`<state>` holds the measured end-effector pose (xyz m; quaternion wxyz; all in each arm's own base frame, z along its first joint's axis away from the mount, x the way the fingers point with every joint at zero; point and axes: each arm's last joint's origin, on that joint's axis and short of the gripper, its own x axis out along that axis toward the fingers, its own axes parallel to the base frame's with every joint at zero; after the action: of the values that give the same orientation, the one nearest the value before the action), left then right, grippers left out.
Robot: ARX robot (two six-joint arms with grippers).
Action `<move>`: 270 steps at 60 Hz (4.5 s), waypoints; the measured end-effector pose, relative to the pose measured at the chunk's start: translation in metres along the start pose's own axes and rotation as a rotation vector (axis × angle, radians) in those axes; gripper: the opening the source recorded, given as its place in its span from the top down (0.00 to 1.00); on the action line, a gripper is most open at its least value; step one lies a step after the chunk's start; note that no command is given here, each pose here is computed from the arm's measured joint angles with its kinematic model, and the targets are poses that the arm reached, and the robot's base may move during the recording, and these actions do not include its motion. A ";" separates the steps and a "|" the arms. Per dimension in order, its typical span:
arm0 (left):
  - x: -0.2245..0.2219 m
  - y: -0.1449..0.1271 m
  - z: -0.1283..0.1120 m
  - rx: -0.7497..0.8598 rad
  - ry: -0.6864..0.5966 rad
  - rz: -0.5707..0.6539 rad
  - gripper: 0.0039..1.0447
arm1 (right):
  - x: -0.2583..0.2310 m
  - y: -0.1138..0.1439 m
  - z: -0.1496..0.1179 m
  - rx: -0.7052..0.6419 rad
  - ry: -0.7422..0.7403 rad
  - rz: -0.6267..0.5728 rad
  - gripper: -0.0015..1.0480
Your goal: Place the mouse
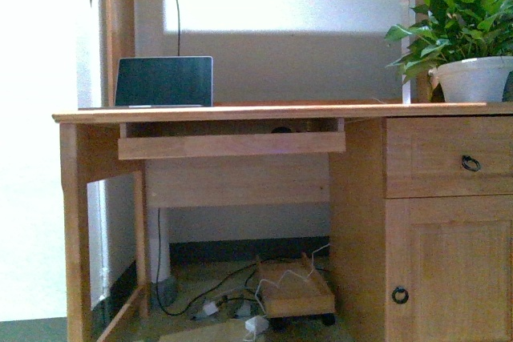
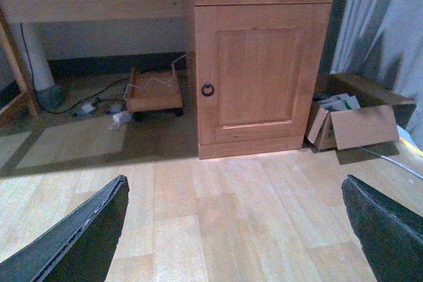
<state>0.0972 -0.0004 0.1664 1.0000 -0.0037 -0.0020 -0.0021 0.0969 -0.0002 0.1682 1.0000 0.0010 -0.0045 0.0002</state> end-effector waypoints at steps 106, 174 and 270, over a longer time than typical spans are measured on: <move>0.000 0.000 0.000 0.000 0.000 0.000 0.07 | 0.000 0.000 0.000 0.000 0.000 0.000 0.07; 0.000 0.000 0.000 0.000 0.000 0.000 0.07 | 0.000 0.000 0.000 0.000 0.000 0.000 0.07; 0.192 0.029 -0.045 1.320 0.012 -0.333 0.07 | 0.000 0.000 0.000 0.000 0.000 0.000 0.07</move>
<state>0.2890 0.0277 0.1224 0.7789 0.6078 0.0022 -0.1545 0.0969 -0.0002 0.1682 1.0000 0.0012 -0.0045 0.0002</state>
